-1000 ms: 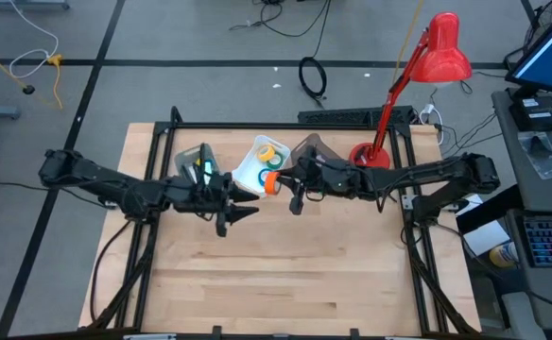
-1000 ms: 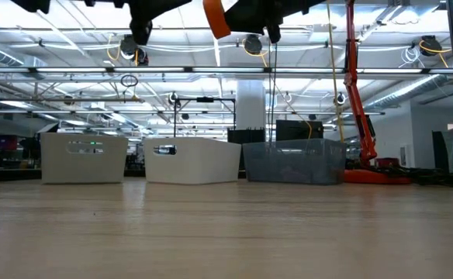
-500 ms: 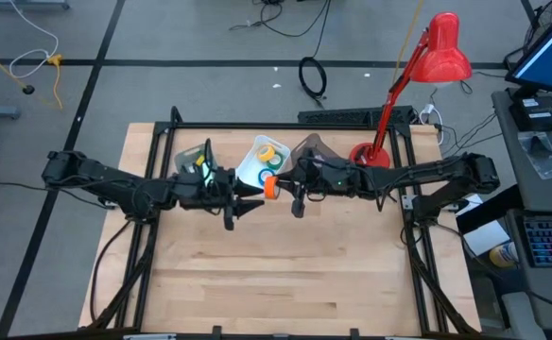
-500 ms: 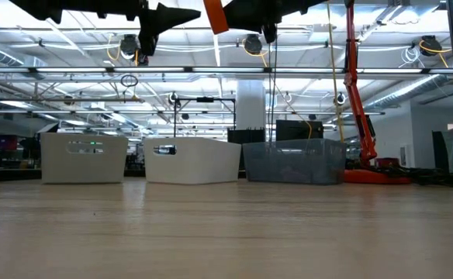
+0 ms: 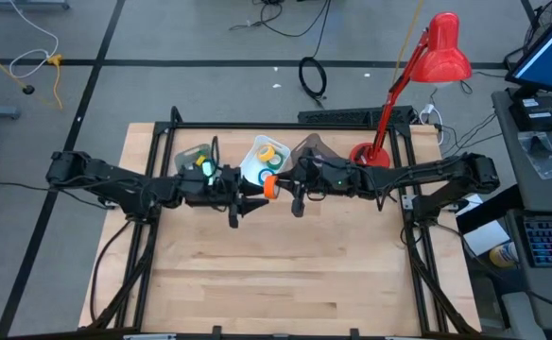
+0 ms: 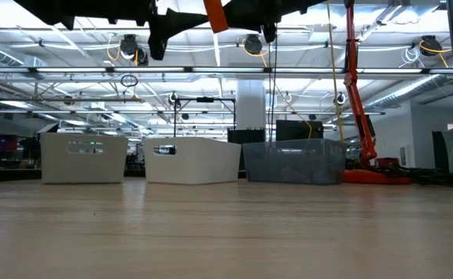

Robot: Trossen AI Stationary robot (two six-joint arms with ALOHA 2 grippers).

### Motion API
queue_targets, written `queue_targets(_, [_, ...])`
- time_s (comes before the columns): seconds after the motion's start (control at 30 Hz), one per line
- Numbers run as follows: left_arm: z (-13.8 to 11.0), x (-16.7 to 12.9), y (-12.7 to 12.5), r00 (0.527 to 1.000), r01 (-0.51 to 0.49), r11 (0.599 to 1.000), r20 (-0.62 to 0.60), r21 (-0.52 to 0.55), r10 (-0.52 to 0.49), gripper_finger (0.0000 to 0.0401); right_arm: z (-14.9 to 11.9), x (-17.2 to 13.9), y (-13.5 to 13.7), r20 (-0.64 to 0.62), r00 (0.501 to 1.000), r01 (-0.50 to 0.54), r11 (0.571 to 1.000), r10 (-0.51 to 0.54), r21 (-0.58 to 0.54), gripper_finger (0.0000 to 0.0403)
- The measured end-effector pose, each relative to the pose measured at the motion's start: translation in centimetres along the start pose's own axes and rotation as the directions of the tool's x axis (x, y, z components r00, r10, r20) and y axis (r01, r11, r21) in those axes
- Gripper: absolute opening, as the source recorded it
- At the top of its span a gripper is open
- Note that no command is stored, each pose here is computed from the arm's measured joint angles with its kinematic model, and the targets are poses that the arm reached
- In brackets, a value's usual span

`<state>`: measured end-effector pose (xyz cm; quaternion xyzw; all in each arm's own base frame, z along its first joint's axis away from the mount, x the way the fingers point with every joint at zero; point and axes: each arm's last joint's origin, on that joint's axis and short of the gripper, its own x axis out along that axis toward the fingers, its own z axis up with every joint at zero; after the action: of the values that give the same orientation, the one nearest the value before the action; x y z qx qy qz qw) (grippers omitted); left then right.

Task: Pick and place Stapler, Stapler remover, tape
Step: Put the orange tape into the white bin

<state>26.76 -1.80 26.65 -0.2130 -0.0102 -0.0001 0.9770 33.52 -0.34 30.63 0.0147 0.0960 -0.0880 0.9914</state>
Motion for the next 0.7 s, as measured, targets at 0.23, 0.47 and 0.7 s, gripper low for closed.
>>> queue_targets(0.23, [0.5, 0.9, 0.2, 0.998, 0.057, 0.998, -0.027, 0.000, -0.057, 0.0198, 0.0, 0.0, 0.0, 0.002, 1.000, 0.001, 1.000, -0.001, 0.000, 0.0034])
queue_targets(0.47, [0.6, 1.2, 0.2, 0.996, 0.075, 0.997, -0.039, -0.024, -0.076, 0.0173, 0.1, 0.0, 0.0, 0.009, 1.000, -0.001, 1.000, 0.001, 0.002, 0.0033])
queue_targets(0.7, [0.6, 1.2, 0.2, 0.995, 0.091, 0.996, -0.036, -0.011, -0.091, 0.0093, 0.1, 0.0, 0.1, 0.009, 1.000, -0.008, 1.000, 0.008, 0.017, 0.0033])
